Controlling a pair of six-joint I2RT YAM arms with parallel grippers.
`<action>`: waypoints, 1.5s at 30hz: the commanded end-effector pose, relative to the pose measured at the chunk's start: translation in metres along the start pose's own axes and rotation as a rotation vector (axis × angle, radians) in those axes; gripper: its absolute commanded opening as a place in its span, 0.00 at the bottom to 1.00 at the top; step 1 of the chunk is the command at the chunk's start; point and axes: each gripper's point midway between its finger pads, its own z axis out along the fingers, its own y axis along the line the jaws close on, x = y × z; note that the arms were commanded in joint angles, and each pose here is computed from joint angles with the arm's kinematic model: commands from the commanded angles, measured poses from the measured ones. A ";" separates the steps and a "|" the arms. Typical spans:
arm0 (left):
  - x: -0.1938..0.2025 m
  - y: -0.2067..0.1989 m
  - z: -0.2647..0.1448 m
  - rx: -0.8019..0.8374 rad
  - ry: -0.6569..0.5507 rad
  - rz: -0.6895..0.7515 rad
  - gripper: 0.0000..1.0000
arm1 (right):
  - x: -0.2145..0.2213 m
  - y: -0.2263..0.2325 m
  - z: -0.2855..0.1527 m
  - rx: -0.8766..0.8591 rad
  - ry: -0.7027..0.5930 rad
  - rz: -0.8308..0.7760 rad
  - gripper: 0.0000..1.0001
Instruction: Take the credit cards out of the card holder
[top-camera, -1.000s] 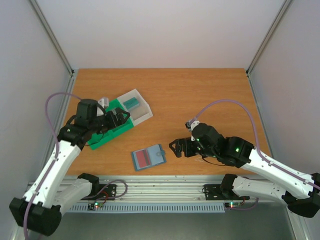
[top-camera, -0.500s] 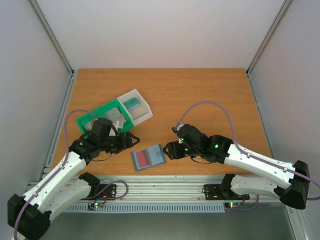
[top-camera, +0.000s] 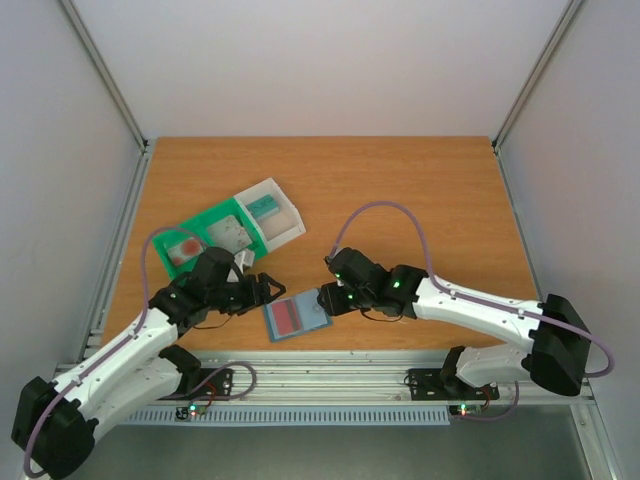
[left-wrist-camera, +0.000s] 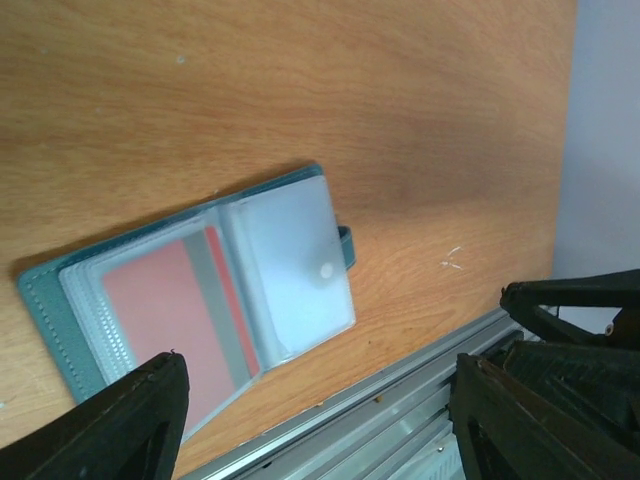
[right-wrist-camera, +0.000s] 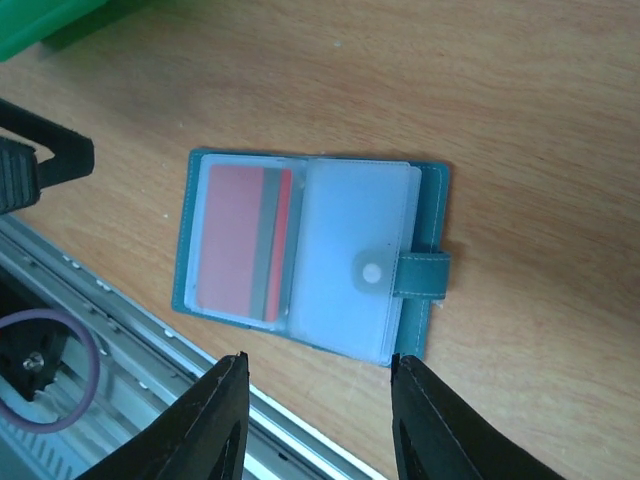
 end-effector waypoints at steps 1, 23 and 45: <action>-0.004 -0.004 -0.001 0.044 -0.050 0.017 0.72 | -0.012 0.003 0.011 0.009 -0.036 -0.022 0.39; 0.010 0.039 -0.005 -0.042 -0.108 -0.073 0.58 | 0.000 0.036 0.088 -0.133 0.140 0.036 0.24; 0.016 0.056 0.011 -0.048 -0.102 -0.148 0.52 | 0.039 0.011 0.130 -0.077 0.259 0.086 0.11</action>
